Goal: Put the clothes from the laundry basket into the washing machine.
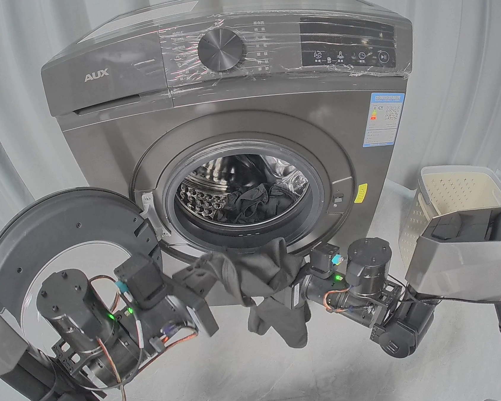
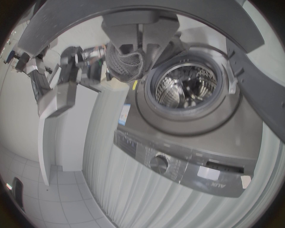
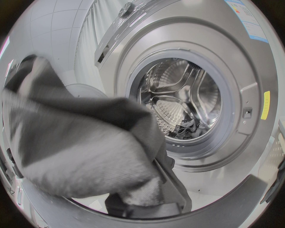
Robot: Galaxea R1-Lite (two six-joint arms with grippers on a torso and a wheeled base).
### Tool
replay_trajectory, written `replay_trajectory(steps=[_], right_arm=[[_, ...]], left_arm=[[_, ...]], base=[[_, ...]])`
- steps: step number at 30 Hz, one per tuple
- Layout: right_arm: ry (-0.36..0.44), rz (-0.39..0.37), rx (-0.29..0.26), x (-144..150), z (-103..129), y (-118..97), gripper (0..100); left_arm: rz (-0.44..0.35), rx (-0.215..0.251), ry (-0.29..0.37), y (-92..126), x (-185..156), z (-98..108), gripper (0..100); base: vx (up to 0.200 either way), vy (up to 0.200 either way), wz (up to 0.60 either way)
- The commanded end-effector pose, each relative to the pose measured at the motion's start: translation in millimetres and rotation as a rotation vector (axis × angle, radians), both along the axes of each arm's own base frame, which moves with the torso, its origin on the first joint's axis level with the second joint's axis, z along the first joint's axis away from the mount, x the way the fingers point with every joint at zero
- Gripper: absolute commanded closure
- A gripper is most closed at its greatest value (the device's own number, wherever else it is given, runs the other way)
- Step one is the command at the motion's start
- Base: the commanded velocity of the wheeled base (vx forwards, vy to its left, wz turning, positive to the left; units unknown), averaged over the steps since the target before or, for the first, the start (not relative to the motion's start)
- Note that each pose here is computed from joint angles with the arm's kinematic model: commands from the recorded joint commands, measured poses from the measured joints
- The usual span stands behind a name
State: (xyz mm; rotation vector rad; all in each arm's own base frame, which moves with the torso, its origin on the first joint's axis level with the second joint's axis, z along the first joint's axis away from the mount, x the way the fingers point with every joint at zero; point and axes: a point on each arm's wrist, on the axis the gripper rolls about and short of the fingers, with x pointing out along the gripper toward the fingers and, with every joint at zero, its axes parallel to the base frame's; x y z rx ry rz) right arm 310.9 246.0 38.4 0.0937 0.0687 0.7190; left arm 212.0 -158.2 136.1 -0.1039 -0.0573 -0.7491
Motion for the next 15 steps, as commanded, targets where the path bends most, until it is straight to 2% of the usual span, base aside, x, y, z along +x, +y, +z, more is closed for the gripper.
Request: replay_trajectory(steps=[1, 2, 6, 10, 14, 15], right_arm=[[-0.051, -0.045, 0.046, 14, 18, -6, 100], [-0.063, -0.045, 0.056, 14, 23, -5, 100], [-0.085, -0.042, 0.073, 13, 33, -4, 100], [-0.085, -0.045, 0.072, 14, 34, -6, 100], [-0.093, -0.045, 0.078, 13, 37, -7, 100], [-0.095, -0.045, 0.080, 14, 38, -6, 100]], left_arm=[[-0.015, 0.100, 0.125, 9, -15, -32, 100], [-0.015, 0.139, 0.175, 10, -14, -46, 100], [-0.010, 0.196, 0.237, 9, -10, -66, 100], [-0.012, 0.224, 0.269, 7, -9, -77, 100], [-0.013, 0.231, 0.275, 7, -8, -79, 100], [-0.014, 0.231, 0.272, 7, -9, -79, 0]], base=[[0.000, 0.000, 0.00], [0.000, 0.000, 0.00], [0.000, 0.000, 0.00], [0.000, 0.000, 0.00], [0.000, 0.000, 0.00], [0.000, 0.000, 0.00]])
